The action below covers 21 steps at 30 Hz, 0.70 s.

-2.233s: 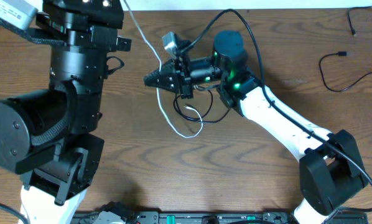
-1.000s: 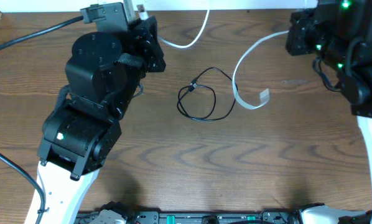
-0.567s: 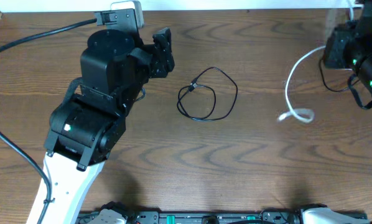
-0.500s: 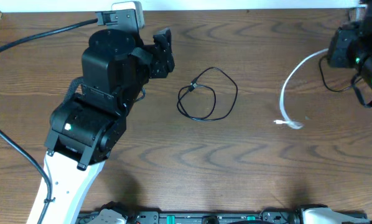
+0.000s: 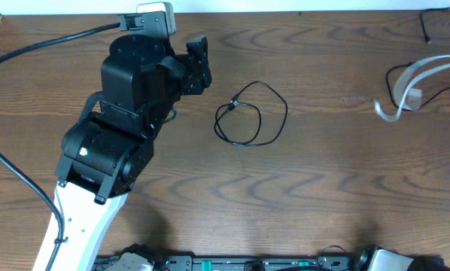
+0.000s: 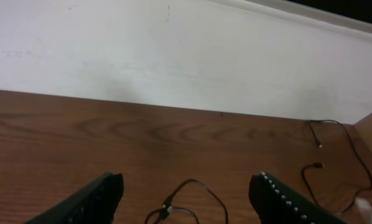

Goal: Untangle cables
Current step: 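Place the white cable at the table's right edge with the right gripper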

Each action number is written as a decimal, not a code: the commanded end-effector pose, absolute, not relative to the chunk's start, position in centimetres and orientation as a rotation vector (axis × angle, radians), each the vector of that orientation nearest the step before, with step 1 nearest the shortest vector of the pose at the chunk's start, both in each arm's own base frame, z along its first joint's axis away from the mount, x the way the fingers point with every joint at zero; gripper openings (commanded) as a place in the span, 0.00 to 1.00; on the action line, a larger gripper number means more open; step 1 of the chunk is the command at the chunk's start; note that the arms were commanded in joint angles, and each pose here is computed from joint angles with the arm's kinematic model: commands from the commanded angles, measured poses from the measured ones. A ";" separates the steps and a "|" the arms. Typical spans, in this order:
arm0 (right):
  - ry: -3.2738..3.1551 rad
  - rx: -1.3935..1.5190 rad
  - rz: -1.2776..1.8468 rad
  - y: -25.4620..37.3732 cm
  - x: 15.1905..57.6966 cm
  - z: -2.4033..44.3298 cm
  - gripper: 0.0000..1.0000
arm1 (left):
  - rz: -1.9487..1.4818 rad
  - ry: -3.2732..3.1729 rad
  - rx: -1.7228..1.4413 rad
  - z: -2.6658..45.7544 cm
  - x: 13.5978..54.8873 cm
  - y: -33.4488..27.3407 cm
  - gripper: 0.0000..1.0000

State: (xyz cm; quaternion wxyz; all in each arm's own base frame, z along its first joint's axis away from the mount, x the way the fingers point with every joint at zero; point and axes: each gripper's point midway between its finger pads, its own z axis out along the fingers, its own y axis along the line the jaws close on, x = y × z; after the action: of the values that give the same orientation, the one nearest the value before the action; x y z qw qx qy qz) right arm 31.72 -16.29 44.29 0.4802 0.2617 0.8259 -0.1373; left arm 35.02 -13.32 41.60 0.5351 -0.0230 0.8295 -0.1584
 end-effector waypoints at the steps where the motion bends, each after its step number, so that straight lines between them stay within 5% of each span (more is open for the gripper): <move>1: 2.007 0.701 -0.340 -19.0 31.1 43.9 0.01 | -0.372 1.961 -0.062 42.1 35.3 -13.1 0.70; 21: 2.160 1.193 -0.357 -31.7 30.9 29.8 0.01 | -0.372 1.963 -0.061 42.0 35.3 -13.2 0.69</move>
State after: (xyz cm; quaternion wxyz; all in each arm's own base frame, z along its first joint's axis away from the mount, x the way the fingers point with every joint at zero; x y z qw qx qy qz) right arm 31.07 -30.36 32.54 0.3453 0.4224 0.8248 -0.1482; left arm 35.06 -13.34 41.64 0.5360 -0.0231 0.8288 -0.1589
